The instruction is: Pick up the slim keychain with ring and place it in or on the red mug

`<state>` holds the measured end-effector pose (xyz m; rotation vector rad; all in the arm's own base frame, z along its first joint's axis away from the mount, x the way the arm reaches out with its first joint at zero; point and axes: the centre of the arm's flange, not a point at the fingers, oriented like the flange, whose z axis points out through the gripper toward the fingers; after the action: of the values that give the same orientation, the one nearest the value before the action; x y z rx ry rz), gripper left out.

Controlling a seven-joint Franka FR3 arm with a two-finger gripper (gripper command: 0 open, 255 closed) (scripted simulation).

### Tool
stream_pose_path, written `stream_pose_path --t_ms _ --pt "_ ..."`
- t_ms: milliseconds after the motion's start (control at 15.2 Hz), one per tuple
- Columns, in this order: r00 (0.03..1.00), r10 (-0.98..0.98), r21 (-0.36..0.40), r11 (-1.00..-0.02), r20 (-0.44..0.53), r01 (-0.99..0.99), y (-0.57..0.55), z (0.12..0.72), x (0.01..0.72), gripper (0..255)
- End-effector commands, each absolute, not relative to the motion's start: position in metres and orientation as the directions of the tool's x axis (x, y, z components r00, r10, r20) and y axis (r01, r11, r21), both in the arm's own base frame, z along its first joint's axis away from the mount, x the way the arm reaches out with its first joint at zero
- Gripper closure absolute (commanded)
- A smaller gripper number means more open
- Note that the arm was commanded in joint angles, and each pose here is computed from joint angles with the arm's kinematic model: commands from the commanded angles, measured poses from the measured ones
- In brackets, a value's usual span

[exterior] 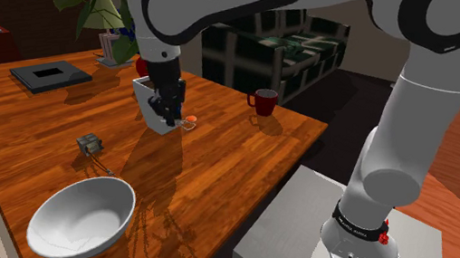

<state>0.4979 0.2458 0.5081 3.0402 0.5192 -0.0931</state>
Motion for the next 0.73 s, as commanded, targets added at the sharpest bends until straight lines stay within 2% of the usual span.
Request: stream_pose_path --t_ms 0,660 --pt "0.941 0.331 0.045 -0.941 -0.069 0.334 0.225 0.509 0.498 255" --pt "0.941 0.331 0.045 -0.941 -0.069 0.334 0.093 0.511 0.499 255"
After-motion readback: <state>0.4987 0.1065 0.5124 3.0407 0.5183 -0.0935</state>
